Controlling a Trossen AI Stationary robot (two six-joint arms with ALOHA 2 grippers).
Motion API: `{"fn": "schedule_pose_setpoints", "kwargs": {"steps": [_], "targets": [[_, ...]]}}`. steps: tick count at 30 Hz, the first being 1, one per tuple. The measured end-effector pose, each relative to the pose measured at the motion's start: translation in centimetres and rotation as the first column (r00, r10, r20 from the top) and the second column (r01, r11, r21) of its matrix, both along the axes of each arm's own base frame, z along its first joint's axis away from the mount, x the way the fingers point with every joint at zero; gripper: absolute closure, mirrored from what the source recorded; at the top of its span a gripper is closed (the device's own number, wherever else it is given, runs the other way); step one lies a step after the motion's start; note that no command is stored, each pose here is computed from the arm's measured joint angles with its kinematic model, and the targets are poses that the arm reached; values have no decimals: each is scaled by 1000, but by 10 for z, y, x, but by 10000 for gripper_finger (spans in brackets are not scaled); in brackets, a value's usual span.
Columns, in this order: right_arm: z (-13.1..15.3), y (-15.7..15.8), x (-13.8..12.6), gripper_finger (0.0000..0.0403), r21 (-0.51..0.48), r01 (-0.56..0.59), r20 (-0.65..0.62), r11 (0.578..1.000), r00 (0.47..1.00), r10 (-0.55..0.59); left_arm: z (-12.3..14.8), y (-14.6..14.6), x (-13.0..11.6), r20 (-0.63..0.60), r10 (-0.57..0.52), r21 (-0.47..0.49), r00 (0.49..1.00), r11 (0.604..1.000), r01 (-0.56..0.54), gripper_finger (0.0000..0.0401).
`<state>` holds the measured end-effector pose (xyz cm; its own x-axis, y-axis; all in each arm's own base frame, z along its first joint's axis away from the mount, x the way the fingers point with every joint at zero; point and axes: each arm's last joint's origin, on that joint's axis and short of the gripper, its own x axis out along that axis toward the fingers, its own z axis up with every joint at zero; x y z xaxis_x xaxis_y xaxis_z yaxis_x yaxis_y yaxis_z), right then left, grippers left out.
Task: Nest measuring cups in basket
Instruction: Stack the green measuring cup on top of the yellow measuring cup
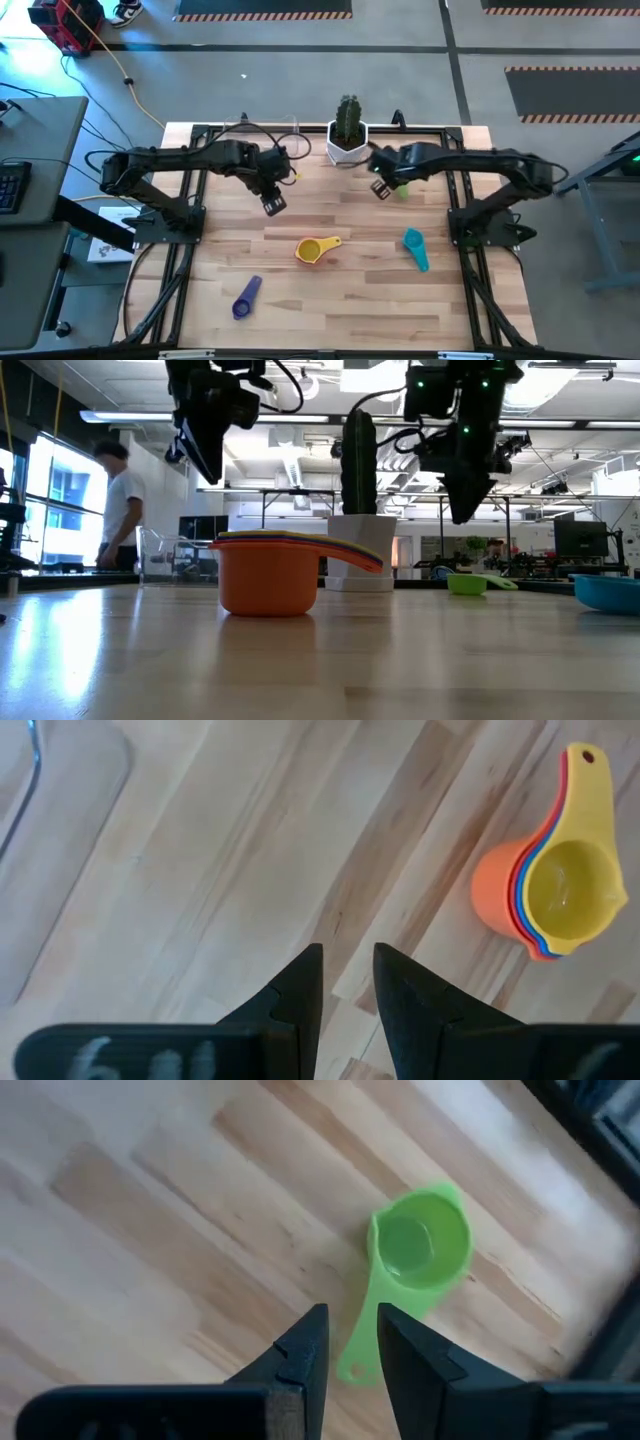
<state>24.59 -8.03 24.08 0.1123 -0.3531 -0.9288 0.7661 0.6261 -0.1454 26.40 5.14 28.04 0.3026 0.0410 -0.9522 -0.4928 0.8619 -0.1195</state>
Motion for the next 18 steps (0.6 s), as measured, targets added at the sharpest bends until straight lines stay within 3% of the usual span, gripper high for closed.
{"fn": "schedule_pose_setpoints", "kwargs": {"steps": [6,13,18], "targets": [[-8,-19,-24,323,31,33,131,999,991,-37,0,3,-1,2,36,-8,999,999,-36,321],[-27,-43,-33,301,95,-40,263,995,965,14,0,3,0,6,107,-29,994,994,-107,321],[-36,-53,-44,265,101,-7,244,995,970,-18,0,3,0,6,163,-44,987,986,-162,321]]}}
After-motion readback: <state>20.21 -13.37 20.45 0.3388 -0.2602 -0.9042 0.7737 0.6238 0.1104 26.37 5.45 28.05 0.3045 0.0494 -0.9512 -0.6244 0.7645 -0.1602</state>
